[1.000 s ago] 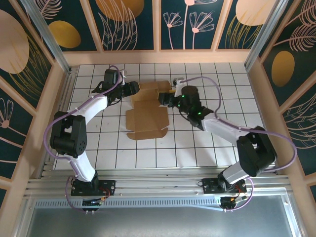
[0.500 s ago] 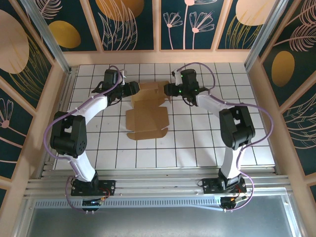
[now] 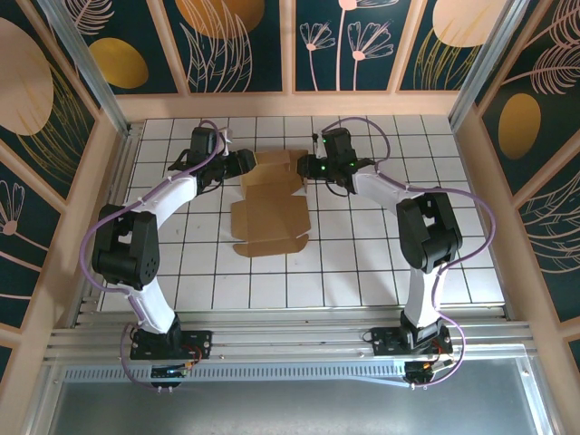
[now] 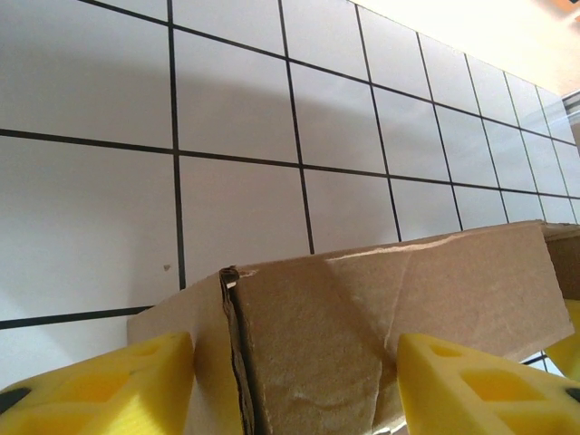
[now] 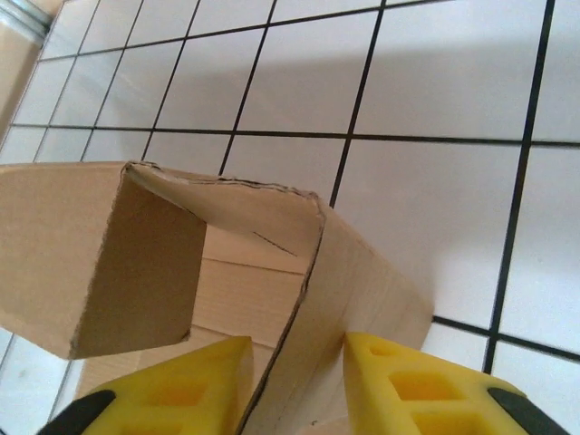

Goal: Fold the paper box

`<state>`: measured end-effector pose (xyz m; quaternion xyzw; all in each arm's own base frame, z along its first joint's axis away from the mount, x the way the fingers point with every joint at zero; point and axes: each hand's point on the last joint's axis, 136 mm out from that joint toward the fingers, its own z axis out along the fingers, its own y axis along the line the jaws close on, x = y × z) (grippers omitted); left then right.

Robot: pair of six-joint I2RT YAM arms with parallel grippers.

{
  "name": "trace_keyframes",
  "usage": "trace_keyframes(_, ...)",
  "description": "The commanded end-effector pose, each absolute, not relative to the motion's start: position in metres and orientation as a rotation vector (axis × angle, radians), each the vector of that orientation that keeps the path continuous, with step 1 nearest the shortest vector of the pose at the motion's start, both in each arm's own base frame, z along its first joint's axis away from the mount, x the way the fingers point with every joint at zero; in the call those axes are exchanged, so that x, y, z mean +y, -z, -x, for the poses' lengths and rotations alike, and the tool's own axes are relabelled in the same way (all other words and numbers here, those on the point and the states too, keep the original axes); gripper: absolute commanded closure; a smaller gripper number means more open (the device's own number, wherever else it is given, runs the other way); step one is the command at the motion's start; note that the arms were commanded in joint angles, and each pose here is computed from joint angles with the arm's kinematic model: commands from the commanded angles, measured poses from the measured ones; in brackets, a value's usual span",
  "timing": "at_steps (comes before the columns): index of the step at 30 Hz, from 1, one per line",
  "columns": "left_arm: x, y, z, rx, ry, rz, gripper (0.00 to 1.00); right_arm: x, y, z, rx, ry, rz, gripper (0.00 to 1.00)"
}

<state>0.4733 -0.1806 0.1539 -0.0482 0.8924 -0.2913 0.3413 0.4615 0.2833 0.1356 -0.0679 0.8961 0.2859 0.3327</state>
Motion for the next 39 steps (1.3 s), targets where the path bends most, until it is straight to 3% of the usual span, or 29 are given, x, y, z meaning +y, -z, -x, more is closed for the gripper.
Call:
trace_keyframes(1, -0.188, -0.161, -0.469, 2.317, 0.806, 0.115, 0.41, 0.289, -0.139, -0.449, 2.368, -0.777, 0.094, 0.6)
trace_keyframes(4, -0.188, -0.163, -0.469, 2.313, 0.804, 0.11, 0.41, 0.279, -0.12, -0.448, 2.377, -0.671, 0.099, 0.61)
trace_keyframes(10, -0.187, -0.158, -0.469, 2.323, 0.79, 0.111, 0.41, 0.278, -0.113, -0.45, 2.397, -0.639, 0.086, 0.91)
trace_keyframes(19, -0.188, -0.157, -0.468, 2.323, 0.79, 0.102, 0.41, 0.296, -0.144, -0.45, 2.425, -0.827, -0.007, 0.95)
trace_keyframes(22, -0.187, -0.158, -0.469, 2.322, 0.787, 0.103, 0.41, 0.303, -0.137, -0.446, 2.517, -0.934, -0.097, 1.0)
trace_keyframes(39, -0.188, -0.159, -0.471, 2.319, 0.788, 0.112, 0.41, 0.313, -0.097, -0.417, 2.704, -0.934, -0.117, 0.98)
